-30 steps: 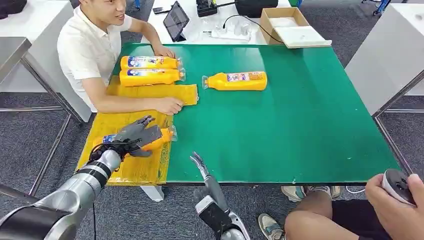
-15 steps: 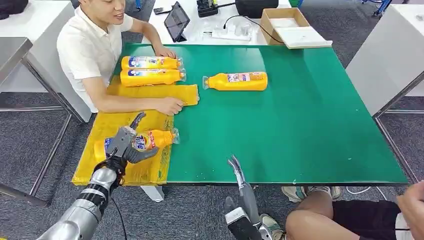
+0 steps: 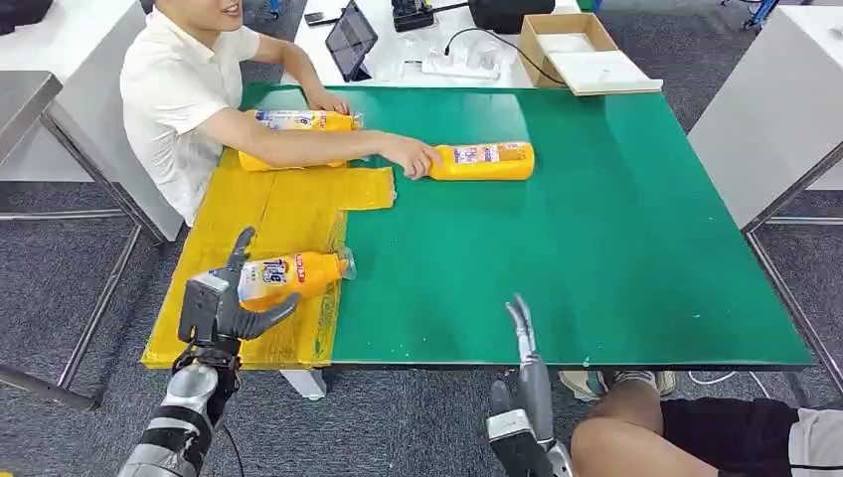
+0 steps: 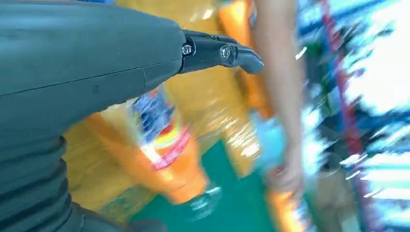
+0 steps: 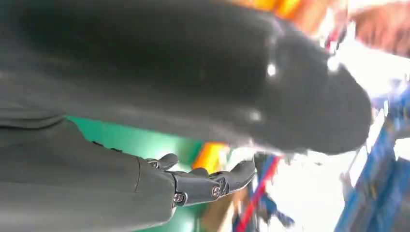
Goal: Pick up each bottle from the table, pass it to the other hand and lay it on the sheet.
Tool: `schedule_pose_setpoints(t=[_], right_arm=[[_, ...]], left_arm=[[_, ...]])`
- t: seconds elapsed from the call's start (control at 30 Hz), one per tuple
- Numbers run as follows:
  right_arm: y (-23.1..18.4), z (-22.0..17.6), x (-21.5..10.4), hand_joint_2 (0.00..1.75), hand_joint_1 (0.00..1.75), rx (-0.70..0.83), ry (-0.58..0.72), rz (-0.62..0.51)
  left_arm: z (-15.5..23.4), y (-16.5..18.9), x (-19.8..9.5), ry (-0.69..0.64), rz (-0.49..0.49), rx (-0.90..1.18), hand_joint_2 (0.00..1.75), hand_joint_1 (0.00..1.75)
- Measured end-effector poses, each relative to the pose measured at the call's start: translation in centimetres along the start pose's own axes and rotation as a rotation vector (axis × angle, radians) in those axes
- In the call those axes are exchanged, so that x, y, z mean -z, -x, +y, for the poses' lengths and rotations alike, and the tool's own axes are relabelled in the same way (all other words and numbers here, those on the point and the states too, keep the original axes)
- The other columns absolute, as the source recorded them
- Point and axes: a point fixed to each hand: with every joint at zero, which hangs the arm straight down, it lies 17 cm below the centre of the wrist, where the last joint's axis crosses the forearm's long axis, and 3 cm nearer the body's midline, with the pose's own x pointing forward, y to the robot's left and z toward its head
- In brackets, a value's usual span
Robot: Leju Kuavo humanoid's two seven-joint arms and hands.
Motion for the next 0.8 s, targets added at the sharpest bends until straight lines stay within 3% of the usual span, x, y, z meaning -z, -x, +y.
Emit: schedule_pose_setpoints(t=[0.2,0.3,0.4,0.53,0.63,0.8], right_arm=[[-0.5,-5.7,1.3,1.75,0.0,-0.168,0.125,-0.059],[-0.8,-6.4,0.9,1.75,0.0,-0.336,0.096,-0.118],[-0.5,-7.2,0.5,1.75,0.0,-0.394,0.091,-0.124],[0.3,-8.3,0.0,1.75,0.0,-0.612,0.052,-0.149],[1.6,-9.9,-0.1,1.75,0.0,-0.729,0.018,-0.136],[4.7,-12.4,1.7,1.75,0.0,-0.835,-0.052,-0.099]], left_arm=[[1.3,-8.2,-3.3,-0.176,-0.258,-0.08,1.75,0.0],[-0.1,-9.5,-4.8,-0.121,-0.251,-0.275,1.75,0.0],[-0.9,-10.2,-5.7,-0.095,-0.257,-0.328,1.75,0.0],[-1.6,-10.4,-6.4,-0.08,-0.257,-0.364,1.75,0.0],[-1.6,-10.3,-6.9,-0.091,-0.249,-0.345,1.75,0.0],[-1.1,-9.8,-6.0,-0.183,-0.233,-0.097,1.75,0.0]])
